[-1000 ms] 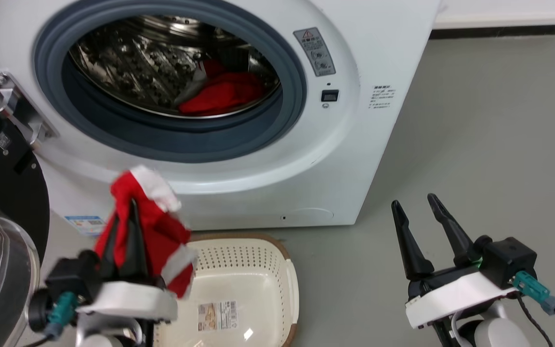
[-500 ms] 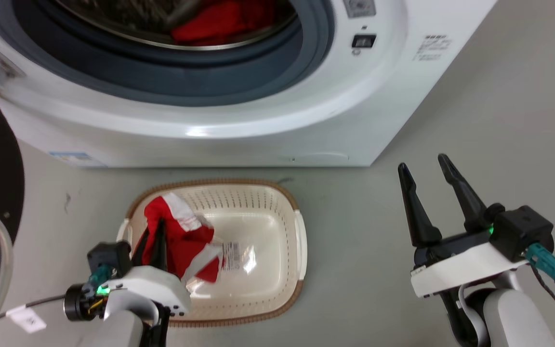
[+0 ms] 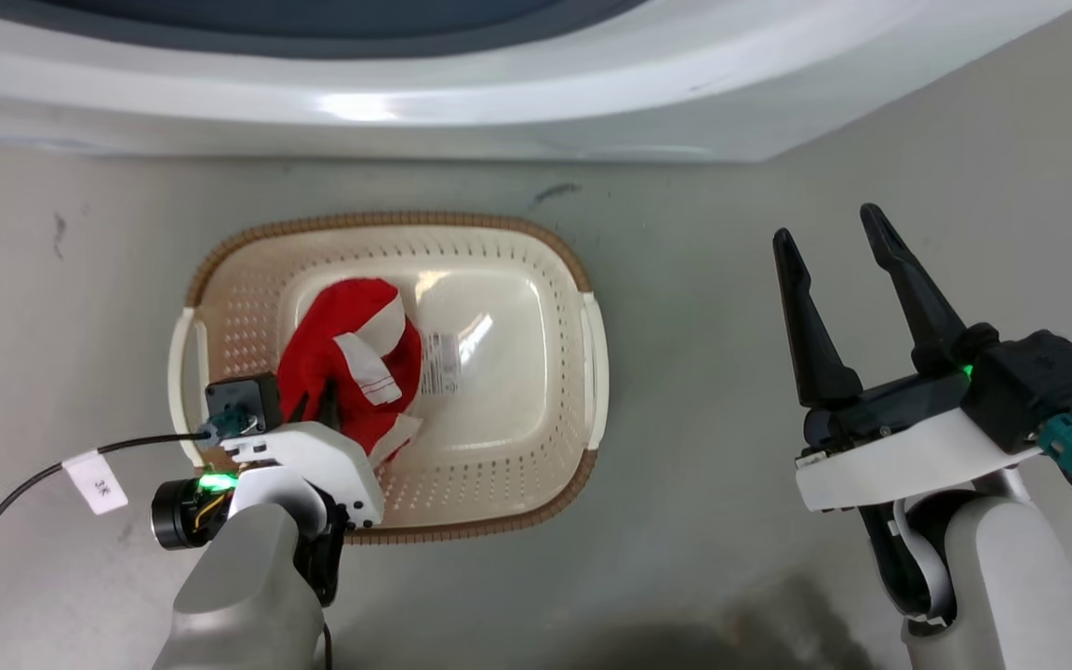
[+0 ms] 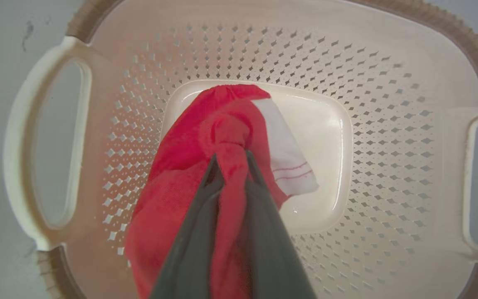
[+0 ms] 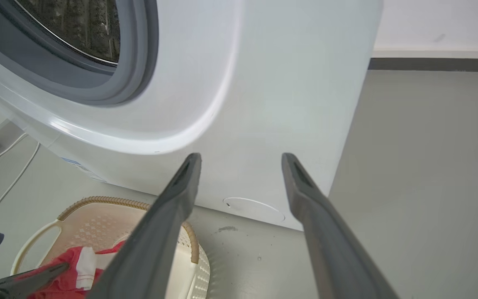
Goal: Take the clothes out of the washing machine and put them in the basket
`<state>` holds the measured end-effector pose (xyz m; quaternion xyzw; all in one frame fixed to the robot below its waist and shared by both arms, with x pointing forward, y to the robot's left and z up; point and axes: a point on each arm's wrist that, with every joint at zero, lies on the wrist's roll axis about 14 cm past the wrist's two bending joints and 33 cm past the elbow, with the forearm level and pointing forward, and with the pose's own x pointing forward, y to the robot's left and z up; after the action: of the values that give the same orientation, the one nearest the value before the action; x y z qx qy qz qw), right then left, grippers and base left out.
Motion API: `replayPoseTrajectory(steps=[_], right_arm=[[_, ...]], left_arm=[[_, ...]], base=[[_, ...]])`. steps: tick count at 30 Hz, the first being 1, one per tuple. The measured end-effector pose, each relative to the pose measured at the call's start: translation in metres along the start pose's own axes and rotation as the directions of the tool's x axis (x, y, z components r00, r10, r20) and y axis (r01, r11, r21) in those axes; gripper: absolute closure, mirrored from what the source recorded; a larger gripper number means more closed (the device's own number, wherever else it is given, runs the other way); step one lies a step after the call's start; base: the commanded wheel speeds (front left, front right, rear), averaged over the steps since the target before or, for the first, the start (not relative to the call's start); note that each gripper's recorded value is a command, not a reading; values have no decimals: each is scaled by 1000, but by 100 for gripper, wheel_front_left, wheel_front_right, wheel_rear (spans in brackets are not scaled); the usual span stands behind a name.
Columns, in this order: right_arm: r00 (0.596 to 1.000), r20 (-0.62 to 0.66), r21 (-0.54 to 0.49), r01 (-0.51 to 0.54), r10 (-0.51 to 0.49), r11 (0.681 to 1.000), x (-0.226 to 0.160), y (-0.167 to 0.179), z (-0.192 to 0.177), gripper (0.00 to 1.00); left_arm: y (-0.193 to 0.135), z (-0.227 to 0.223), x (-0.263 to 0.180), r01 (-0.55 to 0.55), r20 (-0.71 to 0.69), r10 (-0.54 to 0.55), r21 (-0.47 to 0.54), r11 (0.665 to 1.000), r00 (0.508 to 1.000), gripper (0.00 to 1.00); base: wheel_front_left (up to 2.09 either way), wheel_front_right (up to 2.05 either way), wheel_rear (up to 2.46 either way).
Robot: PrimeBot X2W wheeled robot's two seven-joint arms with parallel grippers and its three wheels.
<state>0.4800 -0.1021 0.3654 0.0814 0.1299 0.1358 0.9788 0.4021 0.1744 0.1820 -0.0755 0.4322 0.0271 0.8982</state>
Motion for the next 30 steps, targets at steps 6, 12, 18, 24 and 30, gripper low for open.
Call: replayPoseTrajectory(steps=[6, 12, 18, 24, 30], right_arm=[[998, -63, 19, 12, -11, 1000, 6, -8, -34, 0], [996, -79, 24, 35, -33, 999, 1, -15, -42, 0], [999, -22, 11, 32, -32, 999, -8, -10, -16, 0], [998, 39, -27, 46, -45, 999, -36, -5, 22, 0], [990, 130, -97, 69, -57, 993, -68, 0, 67, 0]], left_arm=[[13, -40, 15, -60, -123, 55, -32, 998, 991, 100], [14, -45, 17, -47, -145, 40, -42, 998, 989, 0], [17, -8, -2, -35, -31, 33, -44, 998, 999, 0], [12, 32, -43, -13, 128, 16, -25, 1000, 992, 0], [2, 75, -91, 15, 315, -9, -15, 1000, 949, 0]], base=[[0, 0, 0], [0, 0, 0], [0, 0, 0], [0, 0, 0], [0, 0, 0]])
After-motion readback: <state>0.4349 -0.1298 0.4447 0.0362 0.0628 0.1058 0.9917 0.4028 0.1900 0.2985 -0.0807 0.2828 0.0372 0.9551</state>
